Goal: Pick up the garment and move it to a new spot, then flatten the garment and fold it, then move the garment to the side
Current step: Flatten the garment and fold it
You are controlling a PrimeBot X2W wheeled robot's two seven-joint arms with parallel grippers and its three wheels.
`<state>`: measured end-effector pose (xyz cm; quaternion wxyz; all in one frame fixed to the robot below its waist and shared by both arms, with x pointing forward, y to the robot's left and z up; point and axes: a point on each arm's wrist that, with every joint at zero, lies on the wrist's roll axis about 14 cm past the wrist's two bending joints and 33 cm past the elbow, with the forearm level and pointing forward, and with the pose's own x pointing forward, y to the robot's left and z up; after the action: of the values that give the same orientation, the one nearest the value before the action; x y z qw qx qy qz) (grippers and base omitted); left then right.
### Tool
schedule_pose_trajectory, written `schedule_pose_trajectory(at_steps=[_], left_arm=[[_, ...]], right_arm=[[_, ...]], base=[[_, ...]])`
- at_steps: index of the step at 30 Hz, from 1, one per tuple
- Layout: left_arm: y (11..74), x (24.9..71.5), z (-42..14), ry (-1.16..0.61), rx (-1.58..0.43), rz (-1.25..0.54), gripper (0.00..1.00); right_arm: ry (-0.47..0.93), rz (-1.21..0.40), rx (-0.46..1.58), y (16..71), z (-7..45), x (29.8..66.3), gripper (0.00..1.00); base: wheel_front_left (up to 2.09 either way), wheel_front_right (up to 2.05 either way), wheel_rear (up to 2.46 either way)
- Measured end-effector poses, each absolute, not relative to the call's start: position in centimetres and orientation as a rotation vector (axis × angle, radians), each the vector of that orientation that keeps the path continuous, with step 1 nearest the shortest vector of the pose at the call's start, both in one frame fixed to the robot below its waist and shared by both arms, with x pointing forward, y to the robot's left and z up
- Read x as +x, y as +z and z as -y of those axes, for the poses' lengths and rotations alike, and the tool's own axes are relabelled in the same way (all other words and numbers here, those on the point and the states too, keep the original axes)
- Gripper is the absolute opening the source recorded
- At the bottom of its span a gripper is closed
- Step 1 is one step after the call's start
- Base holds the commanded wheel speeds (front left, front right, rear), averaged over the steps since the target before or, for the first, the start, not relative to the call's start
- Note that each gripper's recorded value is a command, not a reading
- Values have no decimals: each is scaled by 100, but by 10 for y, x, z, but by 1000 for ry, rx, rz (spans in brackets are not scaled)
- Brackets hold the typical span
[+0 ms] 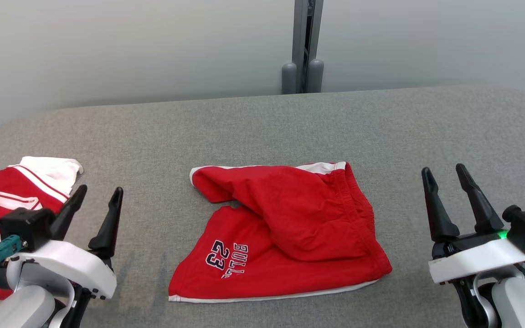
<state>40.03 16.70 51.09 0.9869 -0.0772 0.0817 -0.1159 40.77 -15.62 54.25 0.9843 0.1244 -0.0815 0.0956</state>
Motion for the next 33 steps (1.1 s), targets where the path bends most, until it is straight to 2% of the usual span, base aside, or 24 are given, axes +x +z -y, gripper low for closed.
schedule_pose_trajectory(at_steps=[7,14,22,33], left_arm=[[555,409,-185,-117,-114,57,100],[559,388,-195,-9,-156,154,100],[536,367,-192,16,-145,138,100],[520,365,-183,-25,-144,106,100]], right_arm=[[204,215,239,560,156,403,100],[205,209,265,556,152,390,100],[170,143,271,531,159,377,100],[165,145,265,532,161,375,100]], base=[[0,0,0],[0,0,0],[0,0,0],[0,0,0]])
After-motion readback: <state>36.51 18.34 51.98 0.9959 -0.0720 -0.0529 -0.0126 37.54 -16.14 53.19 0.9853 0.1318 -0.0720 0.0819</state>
